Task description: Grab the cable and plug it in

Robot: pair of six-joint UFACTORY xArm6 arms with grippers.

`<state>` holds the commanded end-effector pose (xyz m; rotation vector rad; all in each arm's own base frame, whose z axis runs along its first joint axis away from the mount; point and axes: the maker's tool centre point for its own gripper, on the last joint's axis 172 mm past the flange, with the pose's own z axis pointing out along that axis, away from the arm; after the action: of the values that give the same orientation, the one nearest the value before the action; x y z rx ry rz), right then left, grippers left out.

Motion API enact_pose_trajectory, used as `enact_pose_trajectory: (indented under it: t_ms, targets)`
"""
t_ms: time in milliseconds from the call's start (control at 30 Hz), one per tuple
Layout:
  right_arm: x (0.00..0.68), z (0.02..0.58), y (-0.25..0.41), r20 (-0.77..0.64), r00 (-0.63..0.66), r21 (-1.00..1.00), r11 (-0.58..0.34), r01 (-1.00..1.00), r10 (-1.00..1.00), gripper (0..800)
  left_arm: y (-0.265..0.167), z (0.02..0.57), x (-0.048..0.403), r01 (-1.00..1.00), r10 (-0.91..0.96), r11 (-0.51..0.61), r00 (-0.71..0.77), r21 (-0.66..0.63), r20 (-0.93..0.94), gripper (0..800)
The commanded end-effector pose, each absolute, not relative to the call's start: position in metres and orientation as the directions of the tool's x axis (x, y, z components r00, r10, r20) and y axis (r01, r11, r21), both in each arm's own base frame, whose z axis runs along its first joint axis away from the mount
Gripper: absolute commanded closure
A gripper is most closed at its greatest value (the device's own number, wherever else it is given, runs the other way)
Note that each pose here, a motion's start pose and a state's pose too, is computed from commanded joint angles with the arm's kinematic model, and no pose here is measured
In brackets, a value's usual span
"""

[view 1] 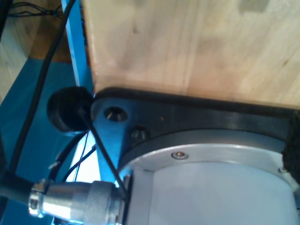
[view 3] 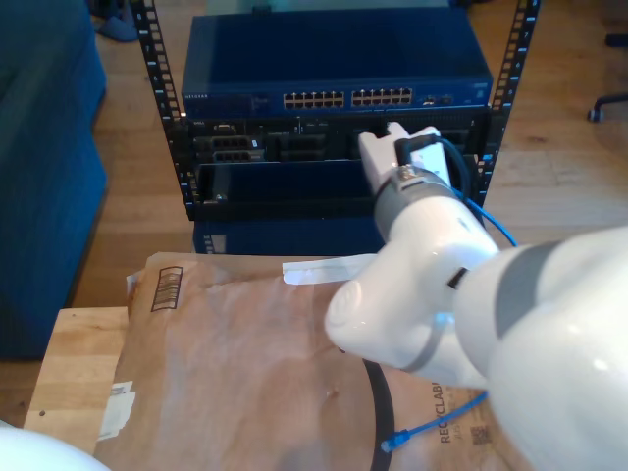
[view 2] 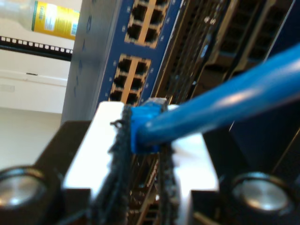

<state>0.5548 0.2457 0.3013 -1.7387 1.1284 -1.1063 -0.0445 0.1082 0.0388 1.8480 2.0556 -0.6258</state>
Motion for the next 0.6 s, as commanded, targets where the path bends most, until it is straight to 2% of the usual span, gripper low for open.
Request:
enact_pose_trajectory:
  t_ms: [200, 300, 467, 533, 600]
  targets:
    - [0.544, 0.325, 0.267, 0.243, 0.264, -0.925, -0.305, -0.226, -0.933, 800, 0.108, 0.039, -0.044, 0.991, 0.856, 0.074, -0.123, -0.115, -0.502, 0]
    - [0.542, 0.341, 0.266, 0.286, 0.271, -0.92, -0.343, -0.193, -0.919, 800, 0.108, 0.039, -0.044, 0.991, 0.856, 0.074, -0.123, -0.115, -0.502, 0]
    - [0.523, 0.318, 0.277, 0.316, 0.302, -0.9, -0.385, -0.206, -0.9, 800, 0.108, 0.039, -0.044, 0.991, 0.857, 0.074, -0.123, -0.115, -0.501, 0]
    - [0.518, 0.309, 0.261, 0.33, 0.262, -0.895, -0.389, -0.218, -0.907, 800, 0.108, 0.039, -0.044, 0.991, 0.857, 0.074, -0.123, -0.115, -0.501, 0]
    - [0.514, 0.321, 0.239, 0.363, 0.167, -0.903, -0.39, -0.177, -0.917, 800, 0.108, 0.039, -0.044, 0.991, 0.856, 0.074, -0.123, -0.115, -0.502, 0]
